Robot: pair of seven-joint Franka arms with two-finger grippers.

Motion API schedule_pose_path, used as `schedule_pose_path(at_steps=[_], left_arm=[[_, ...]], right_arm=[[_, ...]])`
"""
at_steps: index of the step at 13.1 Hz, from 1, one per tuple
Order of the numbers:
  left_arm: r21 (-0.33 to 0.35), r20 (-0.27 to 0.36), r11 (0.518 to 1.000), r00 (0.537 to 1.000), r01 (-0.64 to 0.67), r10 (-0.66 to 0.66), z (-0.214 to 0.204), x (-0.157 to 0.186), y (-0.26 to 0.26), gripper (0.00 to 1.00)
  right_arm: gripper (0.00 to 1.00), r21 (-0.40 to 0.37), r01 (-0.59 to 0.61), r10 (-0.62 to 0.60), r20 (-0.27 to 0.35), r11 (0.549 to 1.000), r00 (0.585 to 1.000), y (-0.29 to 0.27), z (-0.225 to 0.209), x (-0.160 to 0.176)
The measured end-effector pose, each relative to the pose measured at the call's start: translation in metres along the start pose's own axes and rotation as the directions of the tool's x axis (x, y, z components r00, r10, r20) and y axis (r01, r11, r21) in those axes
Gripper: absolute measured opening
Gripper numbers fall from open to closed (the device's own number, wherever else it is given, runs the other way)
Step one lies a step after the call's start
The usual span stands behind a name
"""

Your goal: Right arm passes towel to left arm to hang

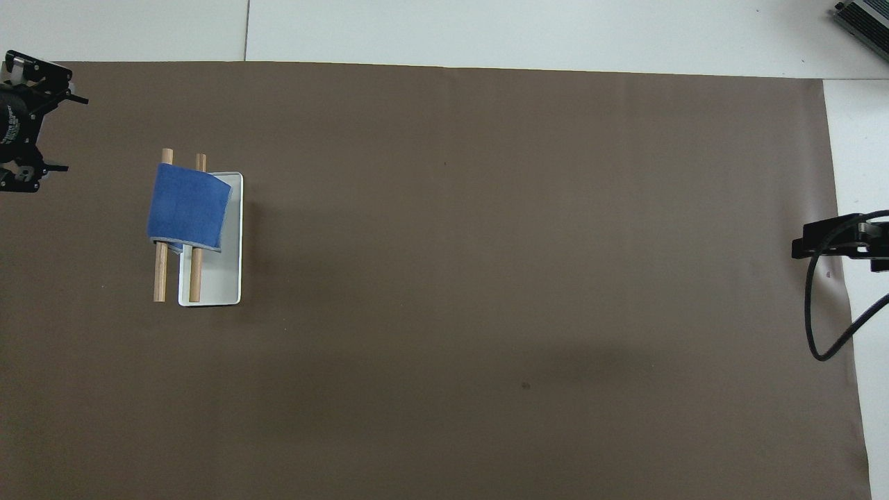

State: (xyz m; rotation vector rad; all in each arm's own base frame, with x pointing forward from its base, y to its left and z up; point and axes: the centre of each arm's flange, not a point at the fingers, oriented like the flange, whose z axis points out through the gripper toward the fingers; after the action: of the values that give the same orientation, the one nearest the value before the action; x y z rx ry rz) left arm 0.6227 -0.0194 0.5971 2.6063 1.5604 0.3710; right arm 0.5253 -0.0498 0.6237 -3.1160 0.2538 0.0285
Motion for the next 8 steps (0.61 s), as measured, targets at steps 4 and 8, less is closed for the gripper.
schedule_pose_path(at_steps=[4, 8], left_arm=[[0.074, 0.087, 0.928, 0.930, -0.364, 0.358, -0.024, -0.015, -0.014, 0.91], [0.064, 0.184, 0.708, 0.706, -0.703, 0.684, -0.035, -0.021, -0.029, 0.90]], right_arm=[[1.00, -0.039, 0.038, -0.039, -0.007, 0.999, 0.999, -0.013, -0.001, -0.001], [1.00, -0.040, 0.035, -0.036, -0.015, 0.999, 0.999, -0.013, -0.011, 0.003]])
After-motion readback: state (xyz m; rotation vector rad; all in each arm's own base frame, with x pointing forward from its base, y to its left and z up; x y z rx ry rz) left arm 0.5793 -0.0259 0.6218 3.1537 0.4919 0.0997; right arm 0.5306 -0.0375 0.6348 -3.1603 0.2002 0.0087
